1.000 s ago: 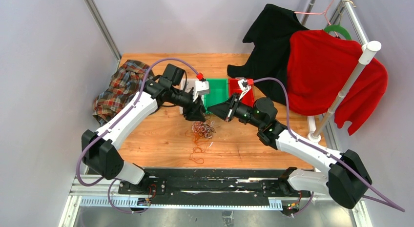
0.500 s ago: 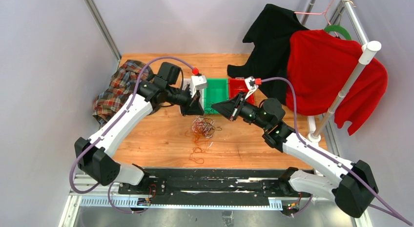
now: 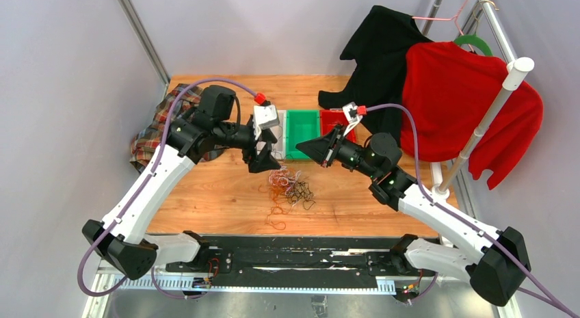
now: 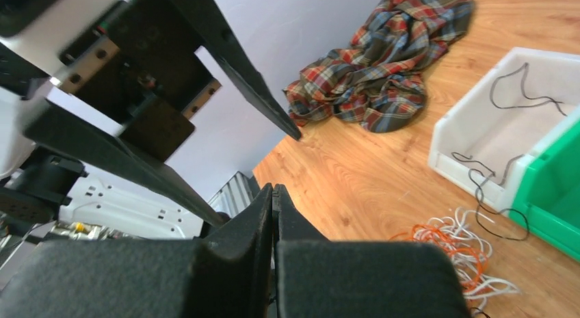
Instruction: Untangle the cables
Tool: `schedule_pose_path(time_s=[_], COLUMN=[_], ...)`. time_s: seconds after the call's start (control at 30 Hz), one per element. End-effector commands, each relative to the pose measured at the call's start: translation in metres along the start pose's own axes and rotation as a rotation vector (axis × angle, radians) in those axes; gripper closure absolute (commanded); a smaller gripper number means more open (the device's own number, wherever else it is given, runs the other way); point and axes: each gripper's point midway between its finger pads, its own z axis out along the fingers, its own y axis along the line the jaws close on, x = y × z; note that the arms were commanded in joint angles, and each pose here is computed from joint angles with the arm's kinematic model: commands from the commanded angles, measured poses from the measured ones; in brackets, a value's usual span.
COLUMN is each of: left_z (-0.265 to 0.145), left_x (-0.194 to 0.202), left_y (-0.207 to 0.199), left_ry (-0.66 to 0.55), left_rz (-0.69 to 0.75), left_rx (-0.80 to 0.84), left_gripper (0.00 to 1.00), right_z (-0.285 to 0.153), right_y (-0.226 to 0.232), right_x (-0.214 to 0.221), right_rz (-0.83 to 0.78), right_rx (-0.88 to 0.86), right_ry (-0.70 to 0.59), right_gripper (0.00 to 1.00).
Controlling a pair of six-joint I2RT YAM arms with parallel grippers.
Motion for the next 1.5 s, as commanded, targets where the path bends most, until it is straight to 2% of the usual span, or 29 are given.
schedule_pose_path(time_s=[0.0,0.07,0.13,0.27,0.4,0.5,0.7,0.83,1.1,1.17,1.27,1.33,1.47], left_z=[-0.002,-0.002,0.001,0.010,0.028,0.049,0.096,0.124,0.152,0.153,0.151,0.145,0.119], left_x=[0.016,0.025,0.036,0.068,0.098,0.115,0.134,0.144,0.156,0.162,0.156,0.142,0.105], left_y=[-0.008,0.001,0.011,0.013,0.009,0.002,-0.002,0.005,0.005,0.004,0.007,0.008,-0.004], left_ry=[0.028,0.065,0.111,0.181,0.254,0.332,0.463,0.510,0.522,0.538,0.534,0.509,0.440], left_rz=[0.198,0.244,0.226,0.220,0.219,0.279,0.440,0.440,0.439,0.447,0.453,0.448,0.435], left_rx=[0.058,0.020,-0.011,0.009,0.070,0.134,0.213,0.227,0.243,0.247,0.208,0.170,0.135], left_gripper=[0.15,0.14,0.15,0.14,0.14,0.14,0.17,0.22,0.44,0.57,0.87,0.98,0.99], right_z=[0.001,-0.006,-0.016,-0.036,-0.052,-0.063,-0.082,-0.094,-0.102,-0.101,-0.099,-0.097,-0.086], right_y=[0.030,0.003,-0.029,-0.082,-0.118,-0.138,-0.155,-0.160,-0.160,-0.160,-0.158,-0.156,-0.149], right_x=[-0.021,-0.016,-0.007,0.043,0.090,0.110,0.112,0.106,0.100,0.099,0.096,0.094,0.087], right_rz=[-0.044,-0.060,-0.082,-0.107,-0.077,-0.048,-0.044,-0.049,-0.049,-0.049,-0.058,-0.066,-0.089], right_rx=[-0.091,0.071,0.221,0.398,0.487,0.558,0.652,0.695,0.704,0.700,0.688,0.672,0.616], right_ry=[0.009,0.036,0.050,0.196,0.298,0.317,0.276,0.251,0.217,0.216,0.212,0.205,0.194], right_gripper=[1.00,0.96,0.80,0.59,0.52,0.51,0.52,0.53,0.57,0.58,0.58,0.58,0.53])
